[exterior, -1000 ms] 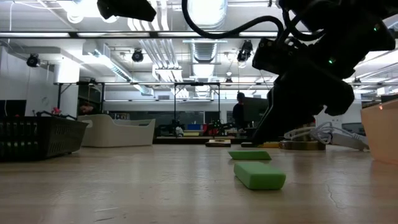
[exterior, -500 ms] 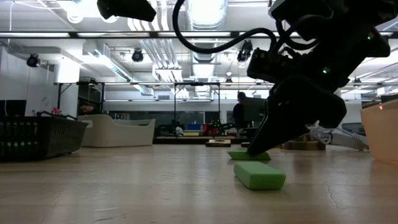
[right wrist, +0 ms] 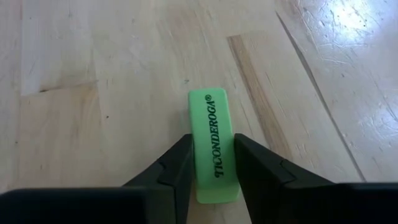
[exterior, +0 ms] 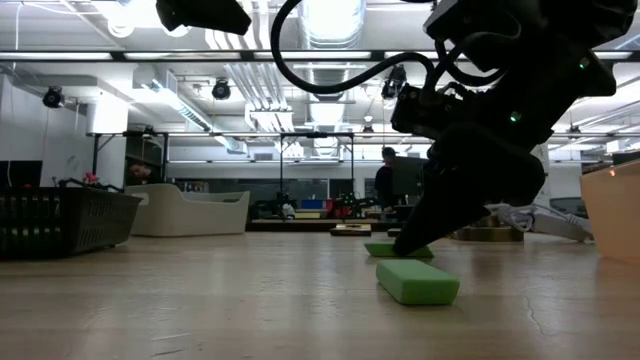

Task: Pick & Place School Supplies
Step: Put the green eraser into the black bin

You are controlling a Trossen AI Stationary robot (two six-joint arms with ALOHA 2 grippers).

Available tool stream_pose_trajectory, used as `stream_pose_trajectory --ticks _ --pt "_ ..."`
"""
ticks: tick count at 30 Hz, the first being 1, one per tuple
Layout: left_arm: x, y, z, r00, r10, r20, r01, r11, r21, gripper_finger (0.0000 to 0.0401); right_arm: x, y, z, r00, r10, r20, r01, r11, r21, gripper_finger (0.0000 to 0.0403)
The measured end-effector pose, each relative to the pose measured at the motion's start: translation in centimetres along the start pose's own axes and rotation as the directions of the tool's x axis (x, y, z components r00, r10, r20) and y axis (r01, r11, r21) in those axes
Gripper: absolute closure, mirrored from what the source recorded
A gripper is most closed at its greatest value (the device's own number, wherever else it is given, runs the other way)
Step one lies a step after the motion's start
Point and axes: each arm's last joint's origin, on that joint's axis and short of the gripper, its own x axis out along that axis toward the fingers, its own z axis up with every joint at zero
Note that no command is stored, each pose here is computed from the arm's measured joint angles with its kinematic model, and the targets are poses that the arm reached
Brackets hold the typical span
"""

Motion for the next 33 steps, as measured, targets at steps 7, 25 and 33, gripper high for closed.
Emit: stream_pose_trajectory --ticks 7,25,33 --pt "0.0 0.0 0.0 1.0 0.0 0.0 0.0 1.0 0.0 0.0277 0.0 -0.1 0.0 1.0 -0.009 0.004 0.009 1.0 -0.001 0.0325" --pt "0.0 0.0 0.0 1.0 0.0 0.0 0.0 1.0 0.003 0.0277 -2.4 -0.5 1.7 0.994 -0.04 0.102 0.037 0.999 0.031 0.0334" --pt "0.0 0.0 0.1 1.0 -0.002 0.01 0.002 0.999 -0.049 0.0277 -6.1 -1.2 3.9 0.972 -0.063 0.228 0.061 0.998 0.016 0.0334"
